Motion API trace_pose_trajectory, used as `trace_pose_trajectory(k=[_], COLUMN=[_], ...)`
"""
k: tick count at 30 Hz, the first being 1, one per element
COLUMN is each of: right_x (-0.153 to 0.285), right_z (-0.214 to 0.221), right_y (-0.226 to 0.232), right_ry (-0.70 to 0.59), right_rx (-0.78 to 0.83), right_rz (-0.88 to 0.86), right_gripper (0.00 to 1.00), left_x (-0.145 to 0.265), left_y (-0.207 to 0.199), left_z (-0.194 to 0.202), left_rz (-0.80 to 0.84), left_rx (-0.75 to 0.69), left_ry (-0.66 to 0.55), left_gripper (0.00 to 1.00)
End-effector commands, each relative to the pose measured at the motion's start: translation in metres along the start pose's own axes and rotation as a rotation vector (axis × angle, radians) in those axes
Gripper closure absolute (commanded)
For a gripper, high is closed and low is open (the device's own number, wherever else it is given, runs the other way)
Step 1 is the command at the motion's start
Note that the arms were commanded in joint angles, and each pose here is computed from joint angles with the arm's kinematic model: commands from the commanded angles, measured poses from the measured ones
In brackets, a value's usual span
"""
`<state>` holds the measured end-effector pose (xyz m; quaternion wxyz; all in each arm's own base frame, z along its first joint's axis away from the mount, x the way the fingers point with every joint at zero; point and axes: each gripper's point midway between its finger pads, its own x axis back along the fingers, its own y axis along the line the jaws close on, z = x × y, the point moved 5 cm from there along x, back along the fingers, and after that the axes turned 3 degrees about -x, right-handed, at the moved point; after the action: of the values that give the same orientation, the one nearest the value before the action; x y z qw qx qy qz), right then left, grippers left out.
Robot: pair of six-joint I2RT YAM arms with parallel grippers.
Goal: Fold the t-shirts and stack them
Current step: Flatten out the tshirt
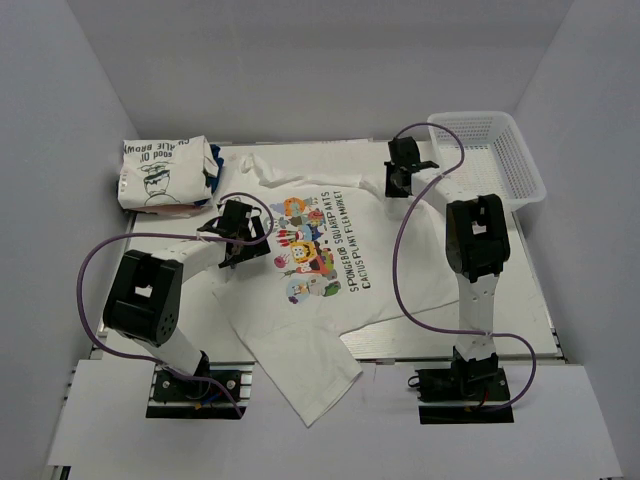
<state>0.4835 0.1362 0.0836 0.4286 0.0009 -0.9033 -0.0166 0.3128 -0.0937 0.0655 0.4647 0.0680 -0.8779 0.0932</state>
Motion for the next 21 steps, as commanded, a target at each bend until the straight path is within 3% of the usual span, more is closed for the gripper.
trace_pose_trajectory(k=[1, 7, 9, 10, 13, 15, 16, 21], right_x=[0.017, 0.0, -0.032, -0.016, -0.021, -0.012, 0.014, 0.03], right_z=[-0.071, -0.123, -0.12, -0.156, -0.167, -0.164, -0.166, -0.129], right_y=[0.002, -0.012, -0.016, -0.012, -0.011, -0.009, -0.006, 0.015], right_ry=[-0.22, -0.341, -0.32, -0.406, -0.426, -0.434, -0.441, -0.37], right_rx=[-0.153, -0.433, -0.443, -0.459, -0.376, -0.337, -0.296, -0.12], right_rz=[0.021, 0.048, 0.043, -0.006, -0.02, -0.03, -0.073, -0.165], right_gripper=[1.0, 1.0, 0.67, 0.42, 0.1, 0.1, 0.1, 0.1], left_x=[0.0, -0.005, -0.006, -0.005, -0.005, -0.005, -0.003, 0.002], left_y=[0.008, 0.017, 0.018, 0.019, 0.02, 0.02, 0.018, 0.014], left_z=[-0.001, 0.009, 0.012, 0.014, 0.015, 0.015, 0.009, 0.0], left_rz=[-0.061, -0.112, -0.116, -0.12, -0.129, -0.129, -0.12, -0.102], left_rx=[0.027, 0.015, 0.013, 0.01, 0.005, 0.005, 0.0, 0.009], left_ry=[-0.023, 0.002, 0.01, 0.018, 0.035, 0.035, 0.019, -0.016], left_gripper=[0.0, 0.0, 0.0, 0.0, 0.0, 0.0, 0.0, 0.0])
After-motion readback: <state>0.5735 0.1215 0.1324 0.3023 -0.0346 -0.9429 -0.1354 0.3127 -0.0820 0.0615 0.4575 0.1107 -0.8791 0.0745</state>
